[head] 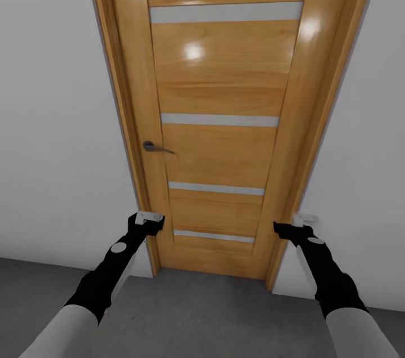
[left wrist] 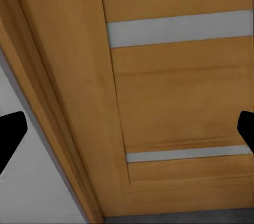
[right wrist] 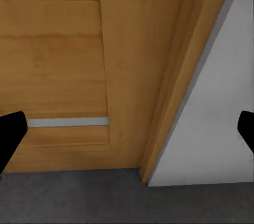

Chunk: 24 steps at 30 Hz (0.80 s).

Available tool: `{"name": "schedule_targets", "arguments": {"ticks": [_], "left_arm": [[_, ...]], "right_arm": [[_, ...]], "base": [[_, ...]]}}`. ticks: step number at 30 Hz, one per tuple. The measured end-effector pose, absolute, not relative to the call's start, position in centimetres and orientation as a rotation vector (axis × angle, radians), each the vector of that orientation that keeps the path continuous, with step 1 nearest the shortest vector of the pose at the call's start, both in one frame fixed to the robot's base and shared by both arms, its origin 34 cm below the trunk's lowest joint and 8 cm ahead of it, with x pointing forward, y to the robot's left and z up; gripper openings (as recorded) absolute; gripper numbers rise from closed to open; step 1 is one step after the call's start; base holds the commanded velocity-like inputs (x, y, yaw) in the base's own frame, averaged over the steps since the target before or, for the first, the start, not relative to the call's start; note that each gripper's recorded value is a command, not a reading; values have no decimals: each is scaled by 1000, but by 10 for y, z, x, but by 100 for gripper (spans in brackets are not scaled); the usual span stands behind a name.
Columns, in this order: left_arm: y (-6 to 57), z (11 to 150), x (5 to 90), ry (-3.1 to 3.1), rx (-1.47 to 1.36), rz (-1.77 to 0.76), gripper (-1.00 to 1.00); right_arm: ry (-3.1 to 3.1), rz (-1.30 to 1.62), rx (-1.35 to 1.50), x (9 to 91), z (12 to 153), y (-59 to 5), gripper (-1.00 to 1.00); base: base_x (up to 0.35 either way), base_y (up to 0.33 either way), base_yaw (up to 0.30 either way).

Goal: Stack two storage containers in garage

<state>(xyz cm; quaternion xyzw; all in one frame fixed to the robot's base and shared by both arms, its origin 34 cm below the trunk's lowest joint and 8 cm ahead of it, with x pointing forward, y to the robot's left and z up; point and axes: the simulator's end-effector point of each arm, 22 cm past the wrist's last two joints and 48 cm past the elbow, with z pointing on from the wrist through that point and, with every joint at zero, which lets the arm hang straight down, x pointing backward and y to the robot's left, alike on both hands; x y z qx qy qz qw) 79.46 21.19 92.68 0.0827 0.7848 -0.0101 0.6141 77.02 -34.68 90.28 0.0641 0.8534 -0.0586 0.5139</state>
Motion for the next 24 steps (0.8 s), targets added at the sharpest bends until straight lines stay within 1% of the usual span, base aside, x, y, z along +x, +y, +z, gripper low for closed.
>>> {"name": "schedule_targets", "arguments": {"ticks": [7, 16, 24], "left_arm": [[213, 959, 803, 1748, 189, -18, 100], [210, 1014, 816, 1650, 179, -20, 100], [207, 1043, 818, 1593, 164, -30, 100]], "right_arm": [[2016, -155, 98, 788, 930, -335, 100], [2015, -157, 87, 792, 936, -332, 100], [2018, -156, 83, 792, 935, -331, 100]], "base": [[37, 0, -1], [99, 0, 0], [17, 0, 0]]}}
